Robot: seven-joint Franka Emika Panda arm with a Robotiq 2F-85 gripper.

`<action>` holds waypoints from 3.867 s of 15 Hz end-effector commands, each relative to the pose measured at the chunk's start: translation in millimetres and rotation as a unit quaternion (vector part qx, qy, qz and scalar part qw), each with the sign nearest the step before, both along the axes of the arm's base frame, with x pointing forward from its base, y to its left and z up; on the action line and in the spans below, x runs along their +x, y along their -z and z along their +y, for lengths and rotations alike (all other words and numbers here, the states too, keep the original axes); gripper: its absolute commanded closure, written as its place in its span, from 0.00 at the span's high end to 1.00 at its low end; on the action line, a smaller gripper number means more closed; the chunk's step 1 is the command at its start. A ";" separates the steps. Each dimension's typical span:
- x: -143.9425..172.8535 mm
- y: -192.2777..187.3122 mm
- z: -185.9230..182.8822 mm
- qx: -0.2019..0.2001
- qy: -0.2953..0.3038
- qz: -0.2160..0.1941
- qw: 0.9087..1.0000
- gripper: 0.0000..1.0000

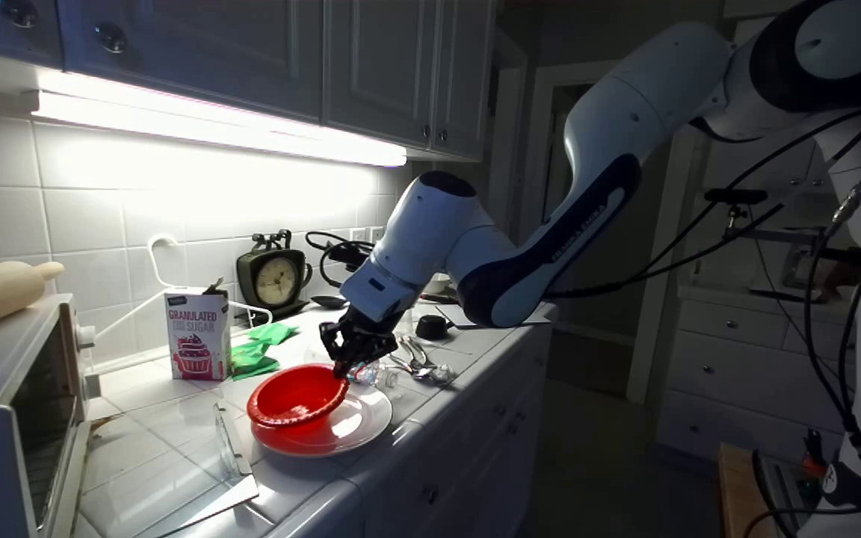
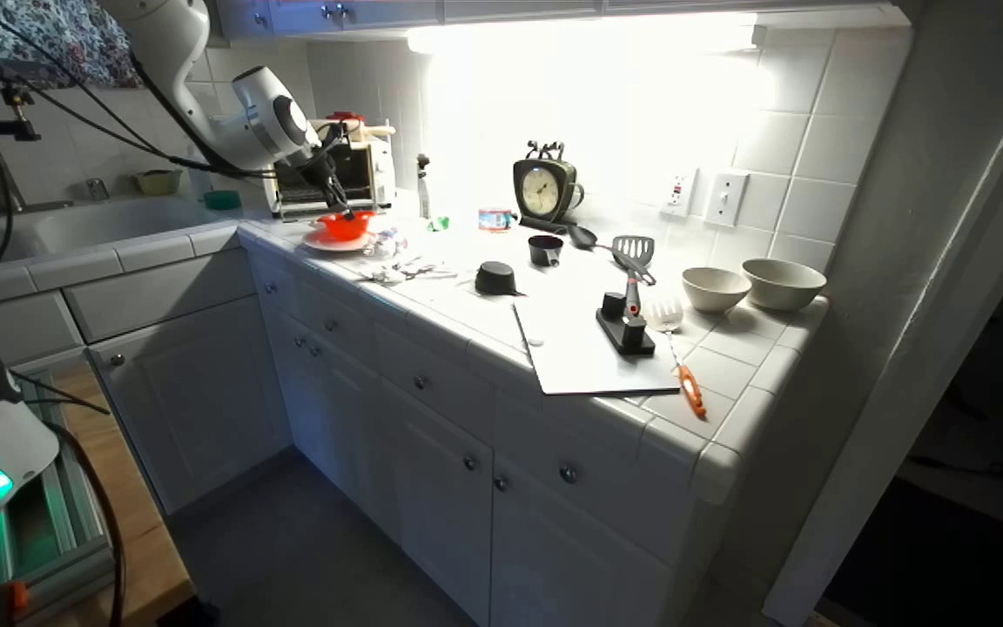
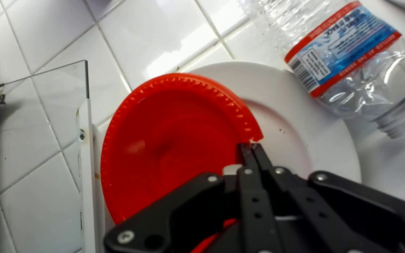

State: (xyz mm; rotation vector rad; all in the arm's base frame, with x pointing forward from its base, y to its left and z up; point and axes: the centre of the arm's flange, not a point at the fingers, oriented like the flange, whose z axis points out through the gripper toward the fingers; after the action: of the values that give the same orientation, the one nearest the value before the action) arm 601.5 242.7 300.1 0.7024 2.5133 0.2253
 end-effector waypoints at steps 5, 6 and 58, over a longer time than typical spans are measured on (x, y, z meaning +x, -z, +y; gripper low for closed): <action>-3.0 8.4 -1.1 -0.007 -0.006 0.012 1.000 0.41; -3.5 9.5 -0.9 -0.007 -0.007 0.013 1.000 0.49; -0.2 -7.3 12.7 0.105 0.017 -0.006 0.994 0.02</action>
State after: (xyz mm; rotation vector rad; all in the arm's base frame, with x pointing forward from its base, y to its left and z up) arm 602.6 251.3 292.0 0.7988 2.4933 0.4144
